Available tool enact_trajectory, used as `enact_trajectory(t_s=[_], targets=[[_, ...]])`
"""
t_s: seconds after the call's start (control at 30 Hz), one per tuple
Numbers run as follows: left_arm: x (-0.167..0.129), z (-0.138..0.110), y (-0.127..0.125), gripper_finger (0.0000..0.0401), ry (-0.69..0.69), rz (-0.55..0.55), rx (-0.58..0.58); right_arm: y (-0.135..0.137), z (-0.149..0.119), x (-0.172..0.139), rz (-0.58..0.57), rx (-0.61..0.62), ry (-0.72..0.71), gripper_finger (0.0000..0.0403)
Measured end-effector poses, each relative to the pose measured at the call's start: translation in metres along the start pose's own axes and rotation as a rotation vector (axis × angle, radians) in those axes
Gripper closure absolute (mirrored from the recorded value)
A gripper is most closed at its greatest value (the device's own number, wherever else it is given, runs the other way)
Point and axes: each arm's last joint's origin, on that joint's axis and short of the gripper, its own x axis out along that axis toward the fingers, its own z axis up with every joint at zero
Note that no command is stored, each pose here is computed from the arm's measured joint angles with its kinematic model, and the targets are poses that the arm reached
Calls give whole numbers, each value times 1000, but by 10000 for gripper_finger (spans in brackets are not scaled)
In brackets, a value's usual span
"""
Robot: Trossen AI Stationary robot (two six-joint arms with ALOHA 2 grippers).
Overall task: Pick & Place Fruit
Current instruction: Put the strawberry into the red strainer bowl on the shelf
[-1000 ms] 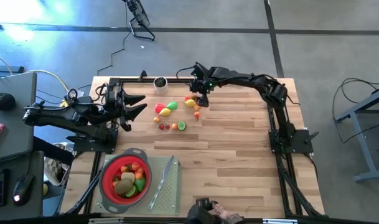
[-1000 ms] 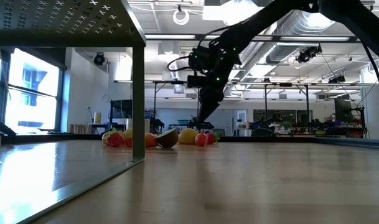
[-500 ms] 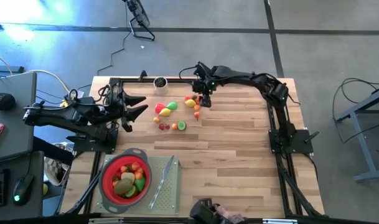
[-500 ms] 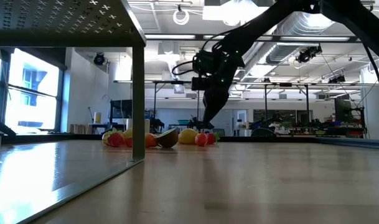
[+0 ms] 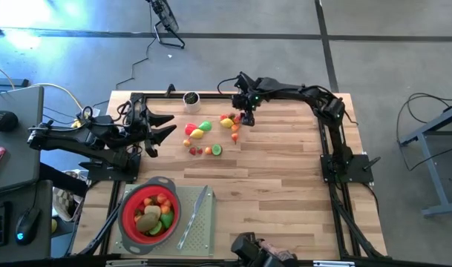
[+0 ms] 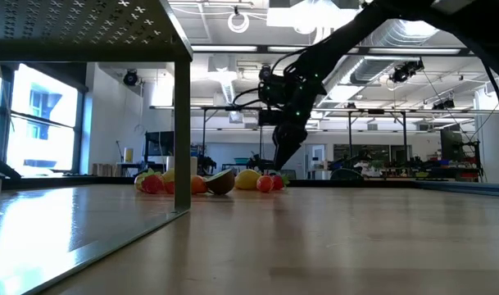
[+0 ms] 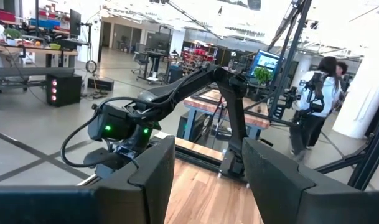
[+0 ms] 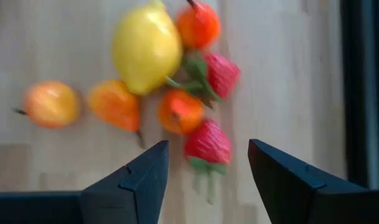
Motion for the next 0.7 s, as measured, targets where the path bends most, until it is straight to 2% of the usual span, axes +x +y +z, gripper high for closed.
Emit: enact_trajectory(t_s=[0.17,0.43,0.7], targets=[[0,0,0,220,0,-1,-23,0,3,5,20,-9,-47,191],[0,0,0,220,0,-1,-24,-5,-8,30,14,13,39,191],[0,0,0,220,1,-3,-24,-6,-9,32,2,11,48,191]])
